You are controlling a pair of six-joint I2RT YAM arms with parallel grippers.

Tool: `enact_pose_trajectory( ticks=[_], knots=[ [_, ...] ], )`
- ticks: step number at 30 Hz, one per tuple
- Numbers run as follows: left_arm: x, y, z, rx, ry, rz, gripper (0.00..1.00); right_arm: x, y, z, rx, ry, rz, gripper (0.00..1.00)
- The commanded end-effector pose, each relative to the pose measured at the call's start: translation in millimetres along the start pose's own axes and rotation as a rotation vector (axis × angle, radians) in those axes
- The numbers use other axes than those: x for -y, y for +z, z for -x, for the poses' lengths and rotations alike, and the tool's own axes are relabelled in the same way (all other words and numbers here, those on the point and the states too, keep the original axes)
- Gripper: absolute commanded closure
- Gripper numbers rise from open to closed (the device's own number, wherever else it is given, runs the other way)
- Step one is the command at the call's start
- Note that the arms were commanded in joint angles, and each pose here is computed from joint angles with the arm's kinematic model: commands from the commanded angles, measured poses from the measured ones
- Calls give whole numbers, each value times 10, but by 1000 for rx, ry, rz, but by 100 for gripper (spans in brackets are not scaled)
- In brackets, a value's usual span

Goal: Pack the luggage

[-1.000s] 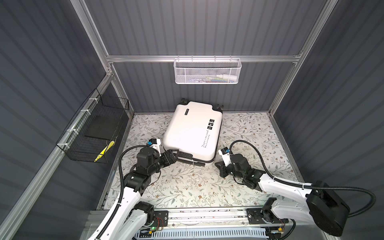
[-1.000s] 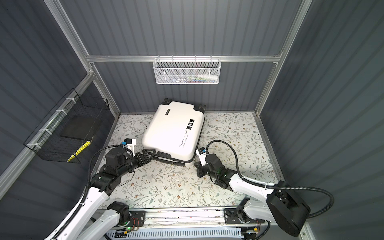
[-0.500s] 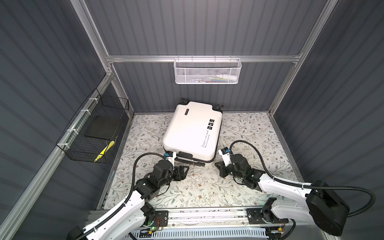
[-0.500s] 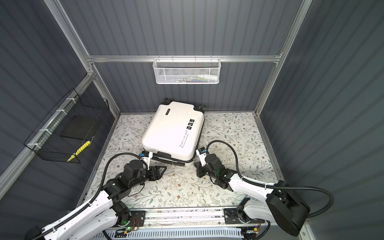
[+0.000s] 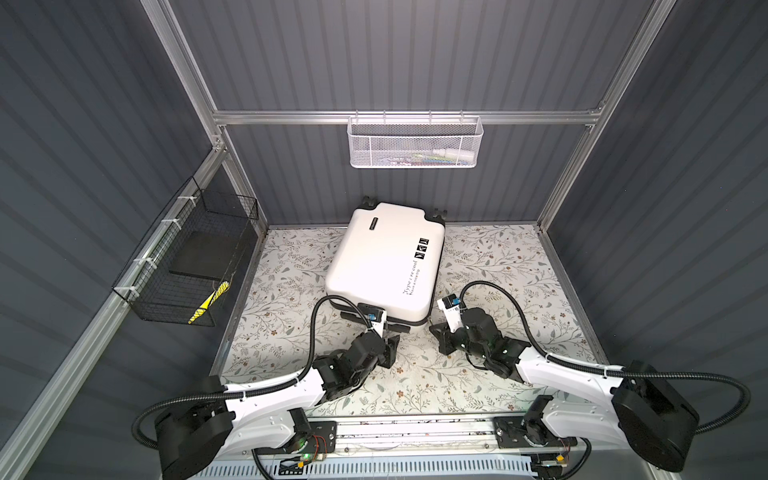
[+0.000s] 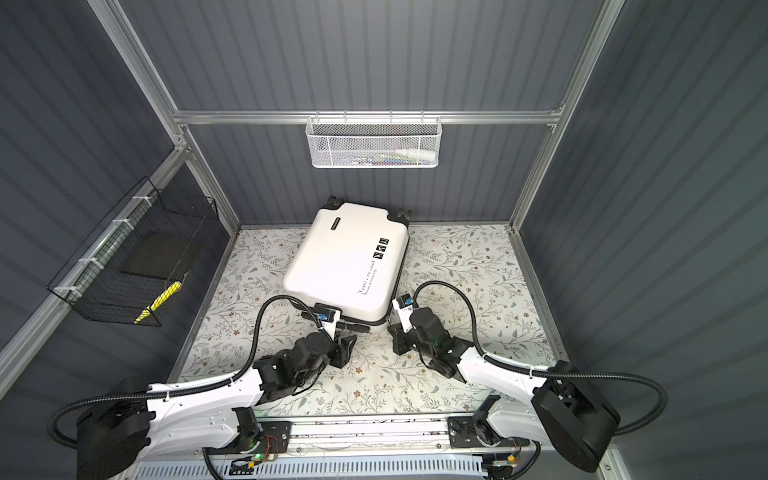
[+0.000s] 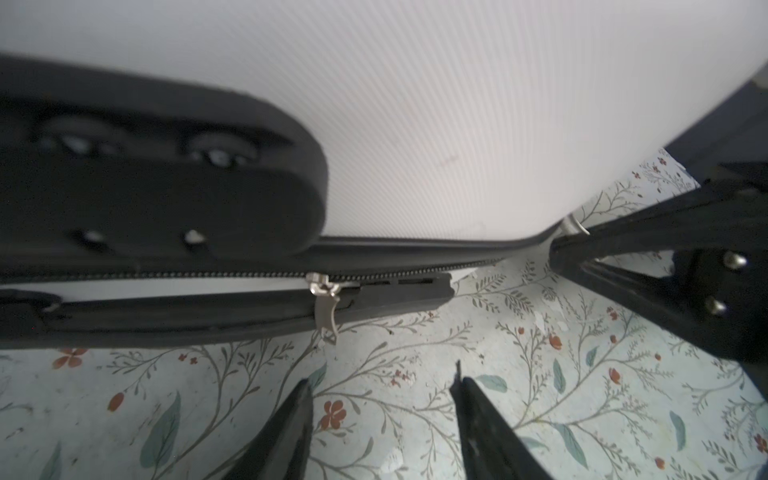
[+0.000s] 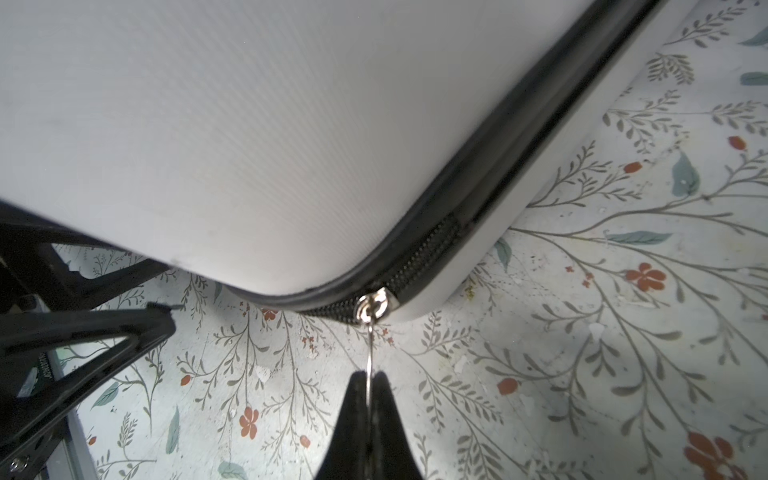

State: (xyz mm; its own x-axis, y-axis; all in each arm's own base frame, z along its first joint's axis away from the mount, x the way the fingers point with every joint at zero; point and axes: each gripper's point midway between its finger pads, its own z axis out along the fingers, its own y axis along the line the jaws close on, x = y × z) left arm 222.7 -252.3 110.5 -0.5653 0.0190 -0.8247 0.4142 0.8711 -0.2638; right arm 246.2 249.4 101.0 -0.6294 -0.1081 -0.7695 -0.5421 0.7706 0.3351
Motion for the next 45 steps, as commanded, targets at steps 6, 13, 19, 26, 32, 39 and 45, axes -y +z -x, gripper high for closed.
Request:
enact_pose_trajectory(
  ticks=[6,13,19,26,32,39,45],
  knots=[
    [-85,21,149,118,-10,47,50,-6,1,-55,-15,13,4,100],
    [-62,63,95,101,21,36,54,-19,7,-40,-11,15,9,100],
    [-92,93,77,103,31,50,62,-17,6,-37,-10,16,10,100],
    [-144,151,70,92,26,58,62,-17,2,-48,-12,16,10,100],
    [-192,194,94,91,17,64,66,-21,2,-46,-11,15,12,100],
    [-188,267,93,77,20,54,71,-19,-8,-40,-9,16,11,100],
    [-205,282,81,71,22,55,75,-21,-14,-40,-8,12,11,100]
  ],
)
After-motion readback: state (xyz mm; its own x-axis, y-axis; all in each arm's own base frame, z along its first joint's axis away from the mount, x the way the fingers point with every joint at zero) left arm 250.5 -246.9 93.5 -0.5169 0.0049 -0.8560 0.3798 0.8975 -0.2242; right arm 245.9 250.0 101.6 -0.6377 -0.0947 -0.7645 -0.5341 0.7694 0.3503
